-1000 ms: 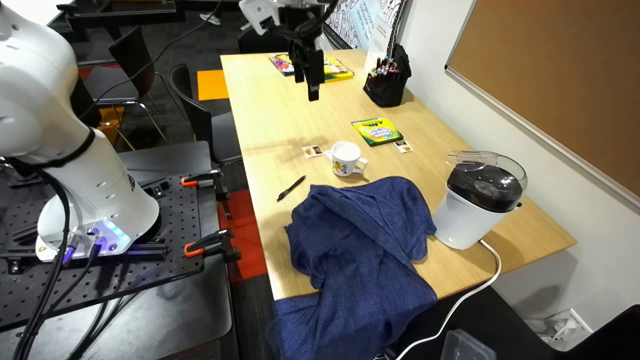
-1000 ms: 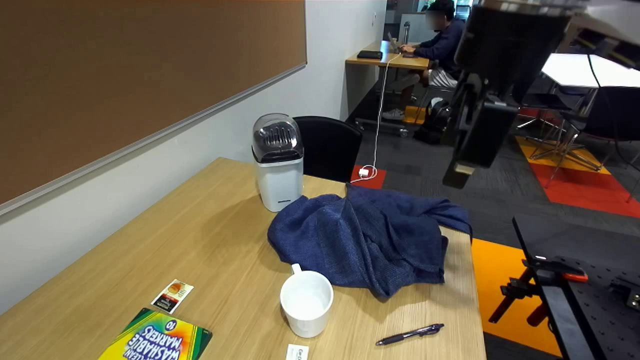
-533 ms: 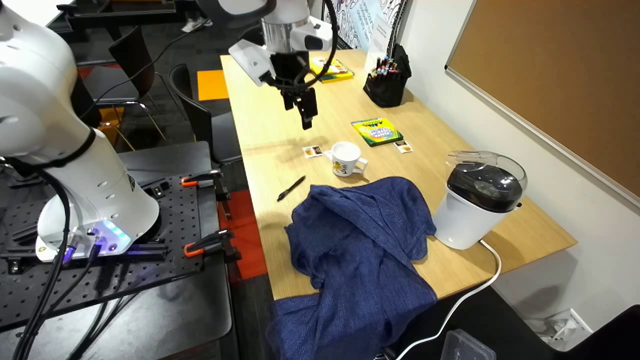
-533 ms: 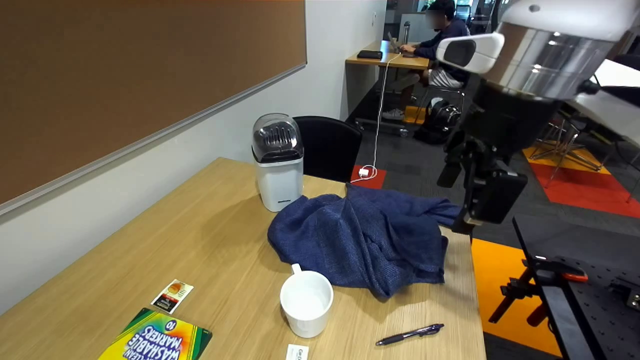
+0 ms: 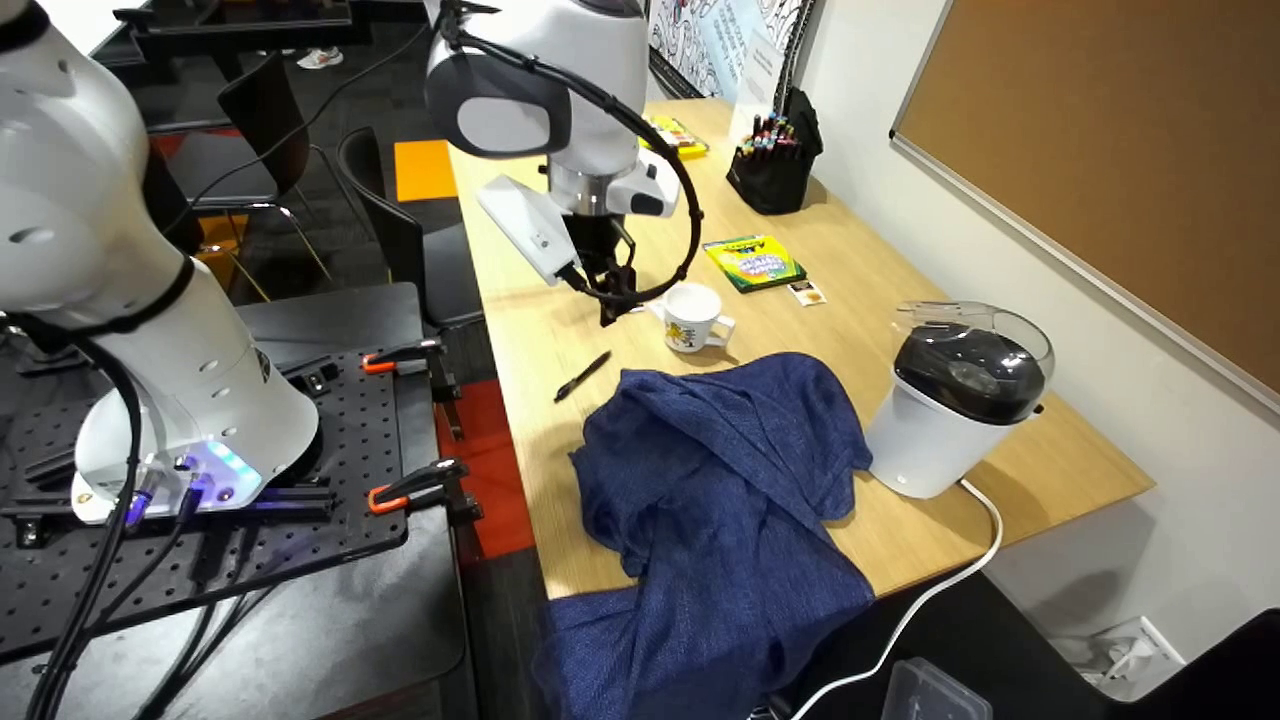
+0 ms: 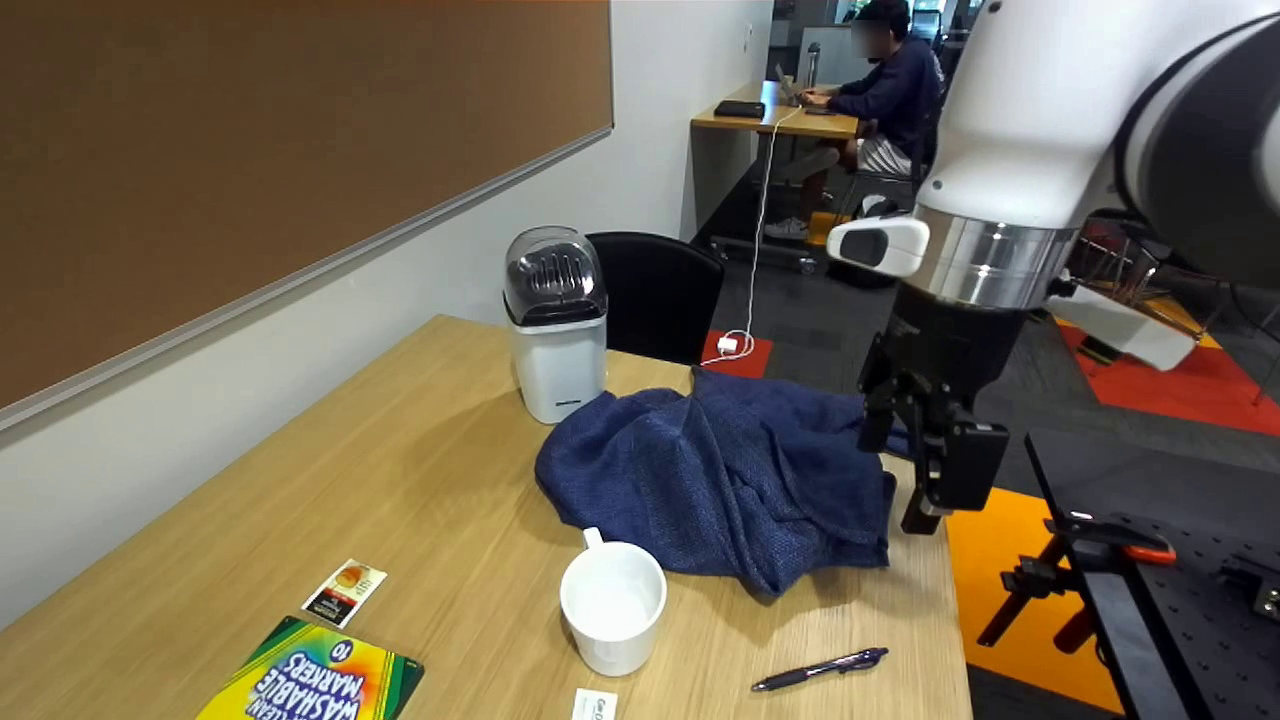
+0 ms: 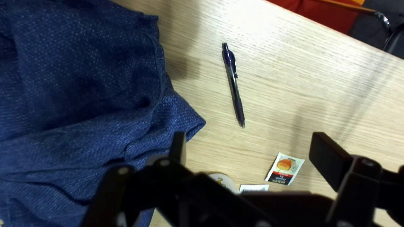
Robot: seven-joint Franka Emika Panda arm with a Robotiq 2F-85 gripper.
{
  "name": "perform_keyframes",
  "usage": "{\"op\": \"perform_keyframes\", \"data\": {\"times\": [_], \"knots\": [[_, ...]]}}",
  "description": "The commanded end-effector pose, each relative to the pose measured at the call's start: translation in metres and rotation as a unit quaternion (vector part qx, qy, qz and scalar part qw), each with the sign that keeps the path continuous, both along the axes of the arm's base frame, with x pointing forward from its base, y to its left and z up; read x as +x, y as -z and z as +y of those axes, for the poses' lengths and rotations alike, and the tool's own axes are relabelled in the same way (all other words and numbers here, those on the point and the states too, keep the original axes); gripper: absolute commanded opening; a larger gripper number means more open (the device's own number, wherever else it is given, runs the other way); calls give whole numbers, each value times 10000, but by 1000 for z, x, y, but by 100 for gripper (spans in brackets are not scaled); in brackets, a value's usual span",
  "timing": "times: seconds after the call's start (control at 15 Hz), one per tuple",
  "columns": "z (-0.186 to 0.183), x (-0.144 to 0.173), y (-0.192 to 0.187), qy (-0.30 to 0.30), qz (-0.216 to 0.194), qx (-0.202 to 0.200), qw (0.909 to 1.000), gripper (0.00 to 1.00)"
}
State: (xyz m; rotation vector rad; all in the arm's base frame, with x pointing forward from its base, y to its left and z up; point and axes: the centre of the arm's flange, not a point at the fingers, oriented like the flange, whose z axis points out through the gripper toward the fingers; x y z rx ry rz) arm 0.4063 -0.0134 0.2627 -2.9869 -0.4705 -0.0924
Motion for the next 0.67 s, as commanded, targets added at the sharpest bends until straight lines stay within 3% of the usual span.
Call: {"op": "perform_keyframes", "data": {"times": [0.0,0.6], "knots": [[1,26,40,-280,330,-46,9991,100],[21,51,98,-899,778,-459,9918,100]]}}
